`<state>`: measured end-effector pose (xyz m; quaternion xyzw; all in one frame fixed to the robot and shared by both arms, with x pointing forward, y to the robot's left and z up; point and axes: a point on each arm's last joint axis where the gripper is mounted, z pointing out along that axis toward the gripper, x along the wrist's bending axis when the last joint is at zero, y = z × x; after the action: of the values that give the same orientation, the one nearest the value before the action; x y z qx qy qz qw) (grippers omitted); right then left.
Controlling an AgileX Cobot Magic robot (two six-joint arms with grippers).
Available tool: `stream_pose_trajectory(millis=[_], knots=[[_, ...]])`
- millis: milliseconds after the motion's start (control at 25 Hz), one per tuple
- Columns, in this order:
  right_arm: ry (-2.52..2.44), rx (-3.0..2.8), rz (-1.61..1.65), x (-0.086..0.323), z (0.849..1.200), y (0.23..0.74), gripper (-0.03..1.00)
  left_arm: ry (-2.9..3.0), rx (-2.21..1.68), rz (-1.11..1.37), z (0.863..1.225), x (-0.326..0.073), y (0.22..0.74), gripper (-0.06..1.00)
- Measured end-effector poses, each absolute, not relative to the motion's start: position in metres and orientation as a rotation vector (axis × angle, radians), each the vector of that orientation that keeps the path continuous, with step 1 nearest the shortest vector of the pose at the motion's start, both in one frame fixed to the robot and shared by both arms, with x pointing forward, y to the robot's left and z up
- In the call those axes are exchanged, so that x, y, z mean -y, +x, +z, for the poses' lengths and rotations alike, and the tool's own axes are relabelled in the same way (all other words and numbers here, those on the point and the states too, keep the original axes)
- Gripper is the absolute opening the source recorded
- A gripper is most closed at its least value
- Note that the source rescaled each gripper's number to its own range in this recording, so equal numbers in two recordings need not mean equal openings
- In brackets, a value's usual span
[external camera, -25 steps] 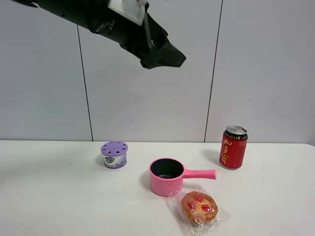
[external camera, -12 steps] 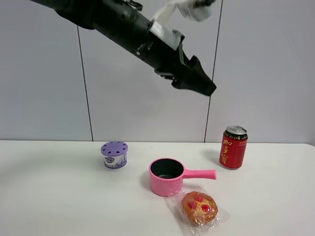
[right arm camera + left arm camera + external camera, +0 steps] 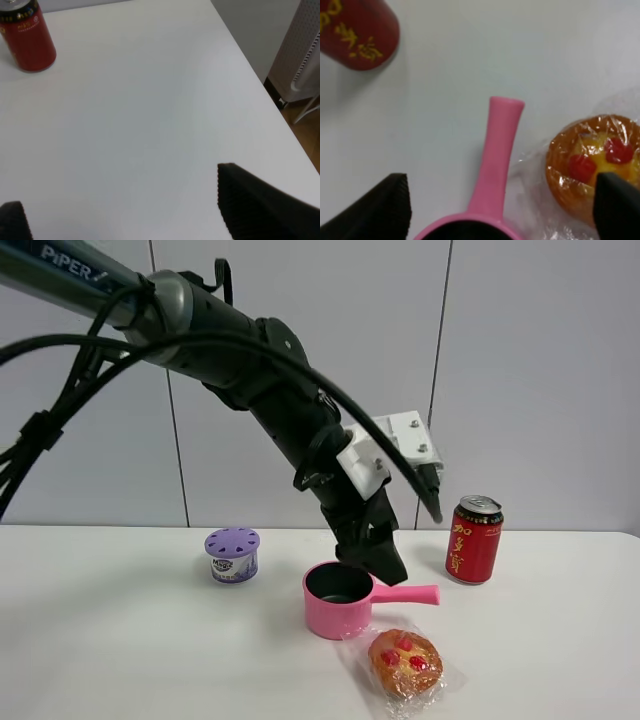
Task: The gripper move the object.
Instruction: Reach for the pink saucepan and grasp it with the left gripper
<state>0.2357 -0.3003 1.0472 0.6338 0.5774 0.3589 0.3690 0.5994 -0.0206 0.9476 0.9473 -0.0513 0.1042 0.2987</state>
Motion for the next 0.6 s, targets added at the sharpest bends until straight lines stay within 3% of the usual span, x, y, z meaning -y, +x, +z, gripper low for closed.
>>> stream_pose_trajectory(millis=[600], knots=[[1.627,-1.482,0.921,0.3,1.047,0.236,1.0,2.499,0.209,0.384,0.91,0.034,0.606,0.92]])
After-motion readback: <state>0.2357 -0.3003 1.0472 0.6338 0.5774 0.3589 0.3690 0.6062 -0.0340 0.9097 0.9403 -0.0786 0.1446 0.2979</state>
